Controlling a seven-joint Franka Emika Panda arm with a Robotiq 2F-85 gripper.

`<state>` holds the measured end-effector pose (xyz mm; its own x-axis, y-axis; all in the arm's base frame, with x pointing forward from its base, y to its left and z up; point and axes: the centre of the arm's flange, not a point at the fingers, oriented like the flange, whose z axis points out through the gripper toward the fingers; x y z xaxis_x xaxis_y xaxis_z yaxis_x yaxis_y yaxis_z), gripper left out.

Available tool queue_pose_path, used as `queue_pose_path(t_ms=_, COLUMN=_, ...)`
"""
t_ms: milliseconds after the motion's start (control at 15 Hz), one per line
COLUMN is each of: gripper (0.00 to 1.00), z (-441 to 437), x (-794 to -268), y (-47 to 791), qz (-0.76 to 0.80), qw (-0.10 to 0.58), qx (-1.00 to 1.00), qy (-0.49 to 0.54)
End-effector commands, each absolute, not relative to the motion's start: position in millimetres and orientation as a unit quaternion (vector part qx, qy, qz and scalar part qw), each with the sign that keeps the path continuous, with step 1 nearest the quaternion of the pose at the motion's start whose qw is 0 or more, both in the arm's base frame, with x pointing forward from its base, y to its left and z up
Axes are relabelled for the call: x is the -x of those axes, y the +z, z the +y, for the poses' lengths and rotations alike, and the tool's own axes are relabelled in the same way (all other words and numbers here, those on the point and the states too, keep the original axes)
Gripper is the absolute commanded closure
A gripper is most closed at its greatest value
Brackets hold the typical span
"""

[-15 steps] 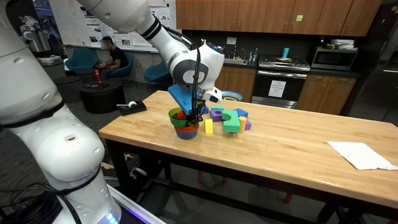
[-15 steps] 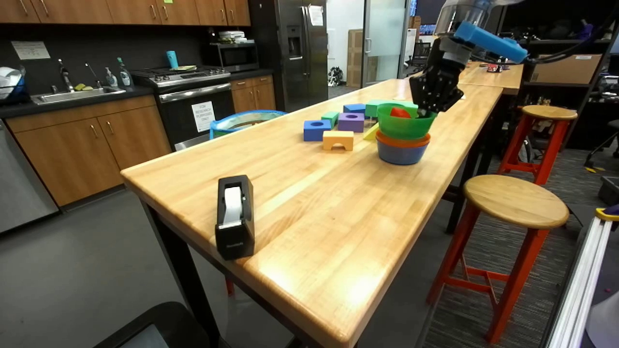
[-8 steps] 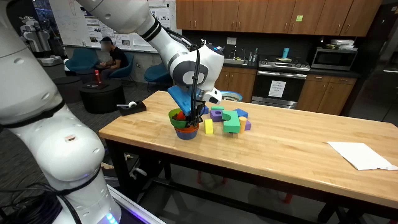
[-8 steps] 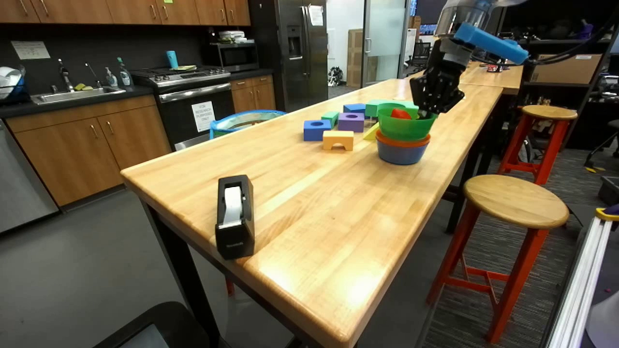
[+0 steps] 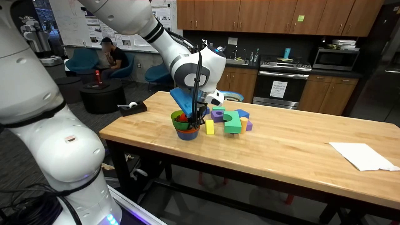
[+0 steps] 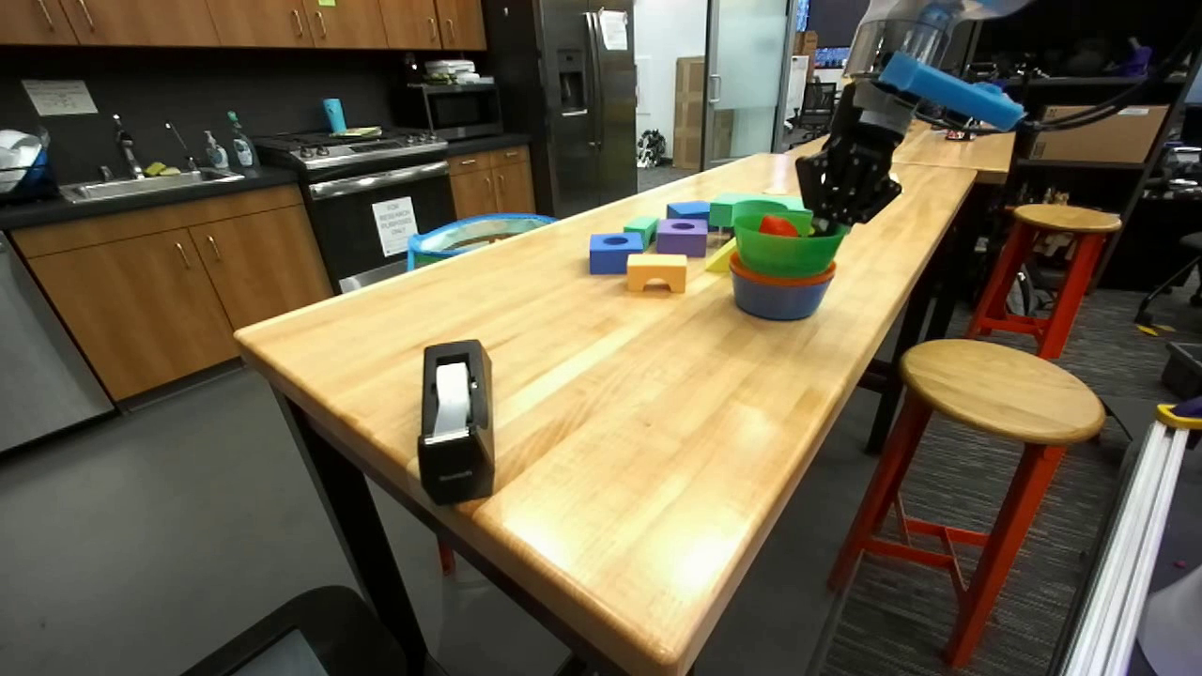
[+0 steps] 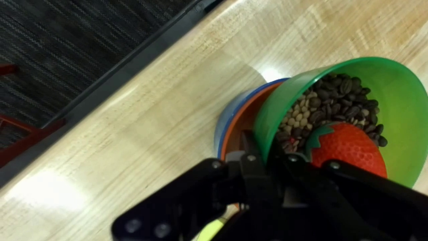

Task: Put the orange bowl in the blue bowl, then the green bowl in the orange bowl

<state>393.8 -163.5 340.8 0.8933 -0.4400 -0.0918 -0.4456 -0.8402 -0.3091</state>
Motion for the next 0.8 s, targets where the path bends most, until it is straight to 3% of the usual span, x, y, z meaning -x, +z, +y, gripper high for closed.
queue_pose_path(t_ms=0, gripper=0.98, z=-171.5, x=-398.3, y=340.4, qz=0.246, qw=0.159, qx=0.956, qy=0.005)
queue_pose_path(t_ms=533, gripper=0.98, z=-171.6, x=-402.0, y=340.0, qz=0.244, qw=0.155, qx=0.957, qy=0.002)
queue_pose_path(t_ms=600, gripper=0.66, z=-171.4, x=-401.9, y=340.6, qz=0.243, qw=0.153, qx=0.958, qy=0.004)
queue_pose_path(t_ms=733, gripper=0.60, z=-171.3, x=-402.0, y=341.1, qz=0.243, qw=0.153, qx=0.958, qy=0.003)
